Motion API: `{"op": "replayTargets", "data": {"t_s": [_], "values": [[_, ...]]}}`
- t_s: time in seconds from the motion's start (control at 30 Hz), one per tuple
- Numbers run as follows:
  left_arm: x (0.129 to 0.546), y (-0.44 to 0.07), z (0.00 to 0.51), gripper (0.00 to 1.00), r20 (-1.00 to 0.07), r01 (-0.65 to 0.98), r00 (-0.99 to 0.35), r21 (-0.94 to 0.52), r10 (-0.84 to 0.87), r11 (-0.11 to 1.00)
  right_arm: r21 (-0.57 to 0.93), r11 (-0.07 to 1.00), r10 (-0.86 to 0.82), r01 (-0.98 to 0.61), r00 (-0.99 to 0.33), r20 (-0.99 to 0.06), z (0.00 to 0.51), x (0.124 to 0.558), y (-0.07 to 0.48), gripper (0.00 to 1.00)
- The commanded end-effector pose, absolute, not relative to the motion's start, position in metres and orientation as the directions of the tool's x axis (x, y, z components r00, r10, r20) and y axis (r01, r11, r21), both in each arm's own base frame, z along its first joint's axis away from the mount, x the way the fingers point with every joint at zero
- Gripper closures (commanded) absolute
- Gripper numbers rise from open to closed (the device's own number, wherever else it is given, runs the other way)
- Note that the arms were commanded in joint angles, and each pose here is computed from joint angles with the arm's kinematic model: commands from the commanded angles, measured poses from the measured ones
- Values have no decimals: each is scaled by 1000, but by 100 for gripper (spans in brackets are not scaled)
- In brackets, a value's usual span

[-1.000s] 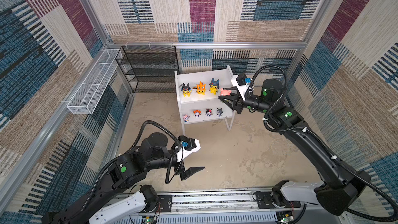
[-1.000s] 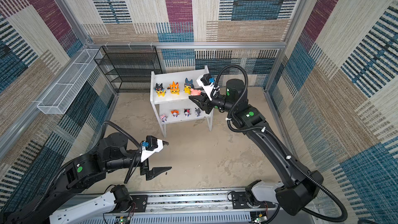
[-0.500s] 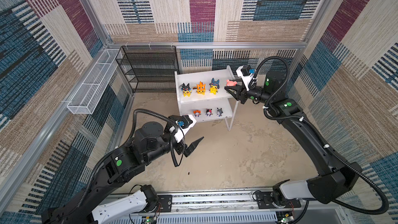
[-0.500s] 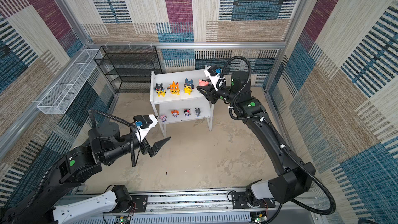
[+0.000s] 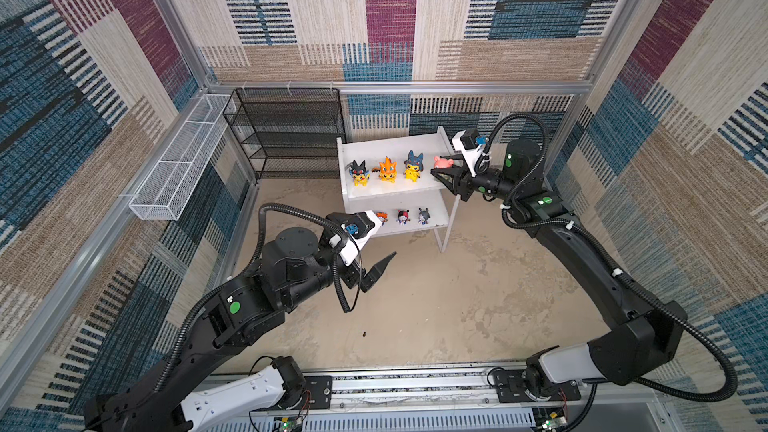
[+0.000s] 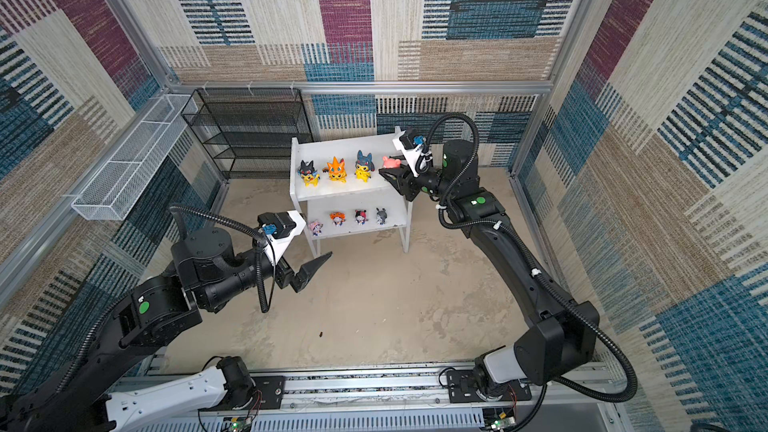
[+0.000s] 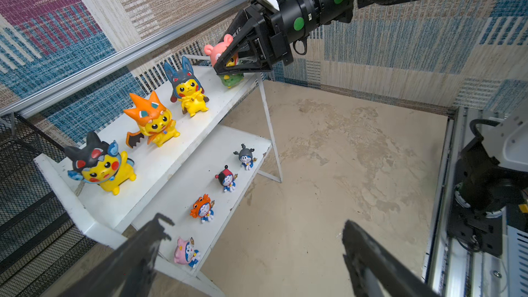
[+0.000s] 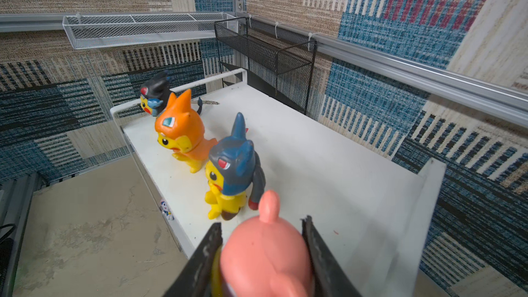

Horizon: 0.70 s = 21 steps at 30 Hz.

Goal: Place and organize the plastic toys onto the shelf
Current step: 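Lower the toy onto the upper tier beside the blue-hooded Pikachu, right gripper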

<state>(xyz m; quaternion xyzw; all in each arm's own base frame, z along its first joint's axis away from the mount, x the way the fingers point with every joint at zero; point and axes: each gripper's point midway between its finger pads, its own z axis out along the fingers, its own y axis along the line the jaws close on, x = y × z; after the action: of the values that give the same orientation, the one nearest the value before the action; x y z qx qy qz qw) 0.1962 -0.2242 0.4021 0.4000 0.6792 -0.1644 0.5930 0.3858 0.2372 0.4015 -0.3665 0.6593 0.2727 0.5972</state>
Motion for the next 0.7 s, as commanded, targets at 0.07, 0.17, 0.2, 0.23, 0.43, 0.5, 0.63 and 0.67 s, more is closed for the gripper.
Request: {"op": "replayTargets", "data": {"t_s": [0.07, 0.17, 0.2, 0.23, 0.43, 0.5, 0.63, 0.67], "values": [[197, -225, 408, 1, -941, 732, 54, 266, 335, 628, -90, 587, -122, -805, 22, -992, 414, 390, 239, 68], [196, -225, 408, 1, -941, 733, 58, 266, 333, 626, -87, 590, -120, -803, 19, -993, 412, 391, 239, 67], [196, -225, 407, 1, -941, 735, 57, 265, 333, 624, -85, 591, -119, -802, 17, -993, 412, 391, 239, 67], [196, -225, 408, 1, -941, 734, 58, 266, 333, 625, -85, 591, -120, -802, 17, -993, 411, 392, 239, 67], [195, -225, 408, 1, -942, 735, 61, 267, 331, 623, -81, 591, -120, -803, 11, -993, 408, 393, 239, 65], [195, -225, 407, 1, -942, 736, 62, 267, 331, 622, -81, 593, -119, -801, 12, -993, 408, 393, 239, 64], [196, -224, 410, 1, -944, 729, 65, 266, 322, 631, -81, 597, -120, -798, 11, -993, 407, 395, 239, 62], [196, -223, 410, 1, -945, 728, 66, 266, 322, 632, -82, 598, -121, -798, 11, -993, 407, 395, 239, 62]]}}
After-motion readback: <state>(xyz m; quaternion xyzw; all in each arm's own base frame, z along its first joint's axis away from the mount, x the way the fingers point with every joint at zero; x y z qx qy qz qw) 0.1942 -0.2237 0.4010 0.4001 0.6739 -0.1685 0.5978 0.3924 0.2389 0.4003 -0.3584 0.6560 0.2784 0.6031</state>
